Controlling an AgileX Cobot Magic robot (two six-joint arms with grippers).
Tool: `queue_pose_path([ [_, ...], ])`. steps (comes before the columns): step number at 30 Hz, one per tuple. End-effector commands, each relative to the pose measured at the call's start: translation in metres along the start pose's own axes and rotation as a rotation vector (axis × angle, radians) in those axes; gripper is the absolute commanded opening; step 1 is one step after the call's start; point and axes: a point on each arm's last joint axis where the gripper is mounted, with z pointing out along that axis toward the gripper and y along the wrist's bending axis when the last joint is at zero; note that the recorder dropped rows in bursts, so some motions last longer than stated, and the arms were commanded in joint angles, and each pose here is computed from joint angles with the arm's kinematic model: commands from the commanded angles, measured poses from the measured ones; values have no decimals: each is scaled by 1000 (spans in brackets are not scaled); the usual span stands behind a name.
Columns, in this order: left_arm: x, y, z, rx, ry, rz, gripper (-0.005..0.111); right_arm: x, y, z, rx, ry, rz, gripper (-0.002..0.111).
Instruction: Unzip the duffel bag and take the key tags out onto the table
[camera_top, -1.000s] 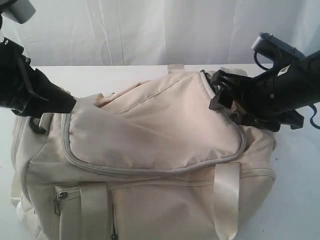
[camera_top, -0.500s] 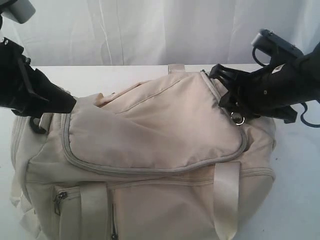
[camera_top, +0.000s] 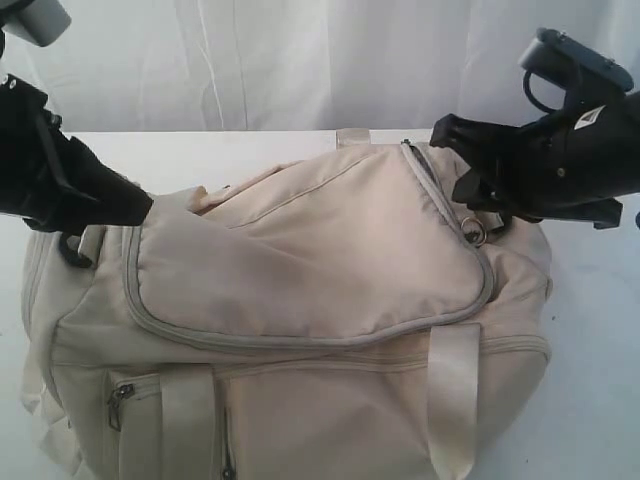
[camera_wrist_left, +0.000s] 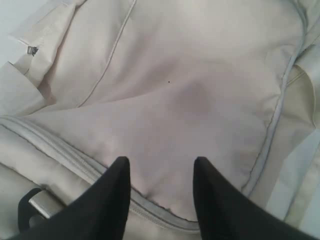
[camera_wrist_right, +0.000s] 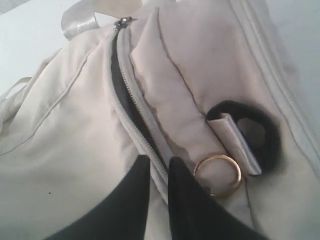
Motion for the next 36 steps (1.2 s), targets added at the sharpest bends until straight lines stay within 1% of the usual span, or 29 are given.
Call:
queue_pose_path([
  [1,1,-2,-1,11,-9,-13,45,3,-4,0,33,24,-39,23],
  [3,1,-2,-1,11,-9,-13,45,2,-6,2,51,20,-62,34],
  [6,1,-2,-1,11,-9,-13,45,-4,-7,2,74,-39,-141,50],
  [8,1,-2,-1,12,-8,-13,45,-8,-8,1,82,-84,-189,53],
  [12,1,-2,-1,13,-9,-14,45,-16,-7,0,98,-164,-294,49],
  [14,1,-2,-1,13,-9,-14,45,-17,-10,0,126,-173,-359,47],
  [19,1,-2,-1,13,-7,-14,45,-16,-23,6,182,-108,-331,47],
  [26,1,-2,-1,13,-7,-14,45,-14,-27,17,195,-73,-344,47],
  [28,1,-2,-1,13,-7,-14,45,-13,-28,21,199,-62,-345,43],
  [33,1,-2,-1,14,-5,-14,45,-14,-27,18,186,-67,-319,27],
  [36,1,-2,-1,14,-5,-14,45,-17,-19,6,174,-61,-301,23],
])
